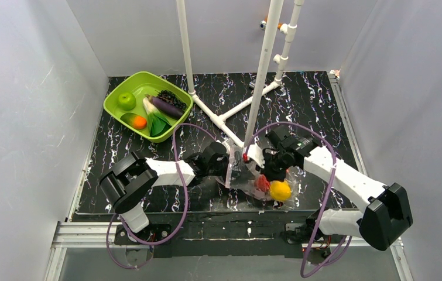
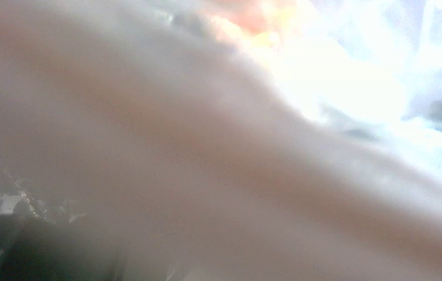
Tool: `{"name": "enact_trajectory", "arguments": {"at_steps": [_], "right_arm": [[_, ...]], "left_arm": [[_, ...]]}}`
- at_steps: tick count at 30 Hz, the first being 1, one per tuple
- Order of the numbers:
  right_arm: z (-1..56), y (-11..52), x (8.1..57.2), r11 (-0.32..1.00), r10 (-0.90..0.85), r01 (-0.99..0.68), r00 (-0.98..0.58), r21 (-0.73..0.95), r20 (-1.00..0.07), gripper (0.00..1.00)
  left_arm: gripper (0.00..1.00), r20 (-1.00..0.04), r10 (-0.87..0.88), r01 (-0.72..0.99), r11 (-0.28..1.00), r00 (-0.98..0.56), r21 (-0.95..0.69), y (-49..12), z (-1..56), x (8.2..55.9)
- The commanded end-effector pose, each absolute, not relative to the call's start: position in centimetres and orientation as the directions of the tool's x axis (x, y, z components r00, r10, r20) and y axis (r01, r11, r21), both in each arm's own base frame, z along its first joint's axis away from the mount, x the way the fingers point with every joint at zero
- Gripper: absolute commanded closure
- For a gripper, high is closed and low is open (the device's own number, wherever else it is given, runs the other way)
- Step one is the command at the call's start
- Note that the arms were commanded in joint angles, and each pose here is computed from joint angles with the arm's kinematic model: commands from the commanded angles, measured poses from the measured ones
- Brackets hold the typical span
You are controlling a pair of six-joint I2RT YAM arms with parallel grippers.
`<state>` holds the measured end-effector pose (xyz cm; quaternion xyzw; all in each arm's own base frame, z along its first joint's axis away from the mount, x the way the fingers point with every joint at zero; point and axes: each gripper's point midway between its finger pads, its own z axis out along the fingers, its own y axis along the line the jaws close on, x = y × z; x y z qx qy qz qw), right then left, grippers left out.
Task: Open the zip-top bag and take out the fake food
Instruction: Pick up the fake fruit from the zipper food storage bag.
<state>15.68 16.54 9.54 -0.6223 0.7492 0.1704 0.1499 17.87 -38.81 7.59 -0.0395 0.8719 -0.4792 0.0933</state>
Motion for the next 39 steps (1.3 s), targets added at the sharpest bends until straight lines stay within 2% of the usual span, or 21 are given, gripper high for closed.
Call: {"name": "enact_trajectory", "arguments": {"at_steps": [1, 7, 12, 13, 15, 17, 19, 23, 26, 28, 33, 39], "right_arm": [[15.3, 20.0, 20.8, 0.176, -0.818, -0.978, -0.084, -0.109, -0.570, 0.99], [16.7, 21.7, 22.5, 0.130, -0.812, -0.984, -0.033, -0.124, -0.583, 0.99], [13.7, 21.0, 19.2, 0.055, -0.820, -0.998, -0.041, -0.009, -0.571, 0.99], [13.3, 20.8, 18.4, 0.050, -0.820, -0.999, -0.050, 0.016, -0.570, 0.95], [12.5, 20.2, 17.0, 0.046, -0.817, -0.997, -0.073, 0.062, -0.572, 0.75], [11.9, 19.7, 16.1, 0.046, -0.814, -0.995, -0.087, 0.086, -0.575, 0.60], [11.2, 19.4, 16.2, 0.057, -0.819, -0.995, -0.090, 0.076, -0.567, 0.54], [10.1, 19.3, 18.3, 0.123, -0.840, -0.992, -0.119, 0.028, -0.529, 0.54], [9.5, 19.6, 19.3, 0.161, -0.843, -0.987, -0.152, 0.029, -0.516, 0.57], [9.1, 19.7, 20.0, 0.180, -0.844, -0.983, -0.169, 0.027, -0.509, 0.60], [9.0, 19.7, 20.2, 0.198, -0.840, -0.979, -0.193, 0.046, -0.507, 0.65], [8.9, 20.0, 19.8, 0.194, -0.829, -0.977, -0.212, 0.090, -0.517, 0.75]], "left_arm": [[0.54, -0.142, -0.162, 0.046, 0.484, -0.976, -0.874, -39.1, 9.5, 18.5], [0.50, -0.157, -0.200, 0.040, 0.492, -0.967, -0.869, -38.1, 9.9, 19.7], [0.46, -0.144, -0.213, 0.015, 0.512, -0.966, -0.859, -37.5, 8.8, 20.2], [0.45, -0.138, -0.211, 0.008, 0.521, -0.968, -0.854, -37.4, 8.4, 20.1], [0.43, -0.122, -0.202, -0.006, 0.539, -0.972, -0.843, -37.2, 7.6, 19.9], [0.40, -0.113, -0.190, -0.015, 0.567, -0.975, -0.823, -37.0, 7.0, 19.7], [0.37, -0.117, -0.168, -0.008, 0.599, -0.979, -0.801, -36.8, 6.5, 19.5], [0.32, -0.140, -0.148, 0.012, 0.644, -0.979, -0.765, -36.6, 6.1, 20.0], [0.23, -0.177, -0.134, 0.041, 0.674, -0.975, -0.738, -36.5, 6.1, 20.6], [0.22, -0.187, -0.127, 0.051, 0.682, -0.974, -0.730, -36.8, 6.0, 21.0], [0.23, -0.188, -0.166, 0.019, 0.700, -0.968, -0.714, -37.4, 5.3, 22.3], [0.33, -0.196, -0.245, -0.081, 0.794, -0.949, -0.602, -35.8, 4.2, 23.5]]}}
